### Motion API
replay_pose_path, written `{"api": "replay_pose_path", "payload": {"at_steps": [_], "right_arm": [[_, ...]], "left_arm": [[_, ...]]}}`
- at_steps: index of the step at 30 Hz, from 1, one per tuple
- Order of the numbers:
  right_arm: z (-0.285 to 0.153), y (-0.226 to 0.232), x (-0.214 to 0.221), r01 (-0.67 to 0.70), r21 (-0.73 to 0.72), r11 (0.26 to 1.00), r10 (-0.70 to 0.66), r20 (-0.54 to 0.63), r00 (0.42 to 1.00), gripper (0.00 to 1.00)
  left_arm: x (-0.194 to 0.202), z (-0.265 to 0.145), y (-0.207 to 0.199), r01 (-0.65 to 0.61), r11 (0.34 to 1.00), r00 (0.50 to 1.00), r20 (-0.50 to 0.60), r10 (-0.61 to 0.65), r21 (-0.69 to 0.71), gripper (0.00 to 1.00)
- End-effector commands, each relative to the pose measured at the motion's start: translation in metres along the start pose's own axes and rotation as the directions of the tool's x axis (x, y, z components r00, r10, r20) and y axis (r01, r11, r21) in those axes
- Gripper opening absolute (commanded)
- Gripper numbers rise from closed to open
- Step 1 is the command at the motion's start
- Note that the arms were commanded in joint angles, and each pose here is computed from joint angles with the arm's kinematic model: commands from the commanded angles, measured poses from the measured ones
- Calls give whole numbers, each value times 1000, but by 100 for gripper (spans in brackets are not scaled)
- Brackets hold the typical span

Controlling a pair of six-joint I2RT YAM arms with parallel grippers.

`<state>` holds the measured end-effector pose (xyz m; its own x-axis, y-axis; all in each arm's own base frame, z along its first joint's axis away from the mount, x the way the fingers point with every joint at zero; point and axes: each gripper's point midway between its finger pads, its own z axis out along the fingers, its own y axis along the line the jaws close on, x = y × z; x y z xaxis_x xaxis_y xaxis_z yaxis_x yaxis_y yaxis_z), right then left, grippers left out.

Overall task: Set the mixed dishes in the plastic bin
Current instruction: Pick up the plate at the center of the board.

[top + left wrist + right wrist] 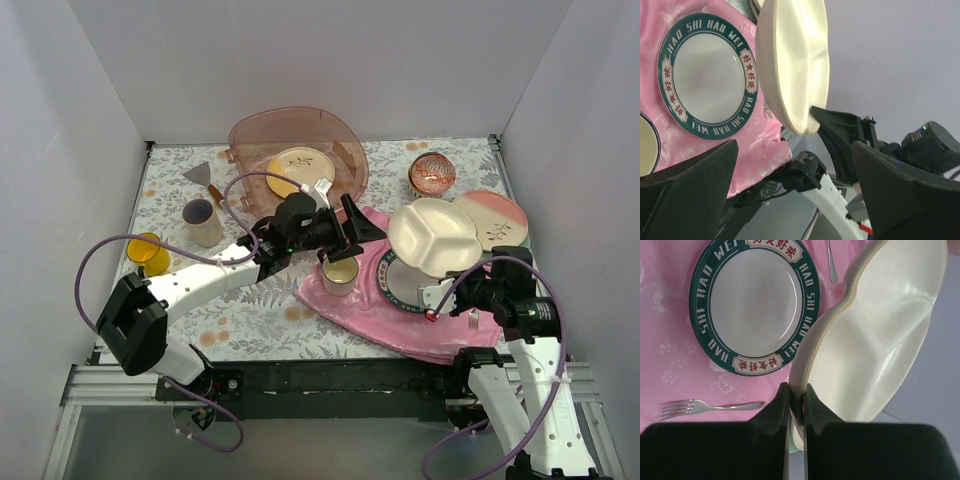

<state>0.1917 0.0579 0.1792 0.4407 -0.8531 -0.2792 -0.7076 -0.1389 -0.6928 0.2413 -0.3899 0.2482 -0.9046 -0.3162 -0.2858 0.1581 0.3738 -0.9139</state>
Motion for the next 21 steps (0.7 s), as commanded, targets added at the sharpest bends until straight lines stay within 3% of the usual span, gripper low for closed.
{"api": "replay_pose_path", "payload": {"at_steps": [1, 10, 17, 21], "right_arm": [[-28, -81, -26, 270, 296, 916, -284, 2, 959, 1], [-27, -79, -32, 270, 300, 915, -293, 36, 955, 1], [-24, -76, -32, 266, 295, 918, -290, 43, 956, 1], [-22, -74, -31, 266, 294, 918, -291, 42, 956, 1]], "left_arm": [[-14, 18, -8, -33, 998, 997, 72, 36, -44, 98], [-13, 56, 16, -109, 975, 989, 78, 126, -195, 97], [-8, 70, 35, -197, 911, 969, 72, 238, -364, 76], [-9, 74, 35, -239, 874, 954, 69, 293, -423, 55]]}}
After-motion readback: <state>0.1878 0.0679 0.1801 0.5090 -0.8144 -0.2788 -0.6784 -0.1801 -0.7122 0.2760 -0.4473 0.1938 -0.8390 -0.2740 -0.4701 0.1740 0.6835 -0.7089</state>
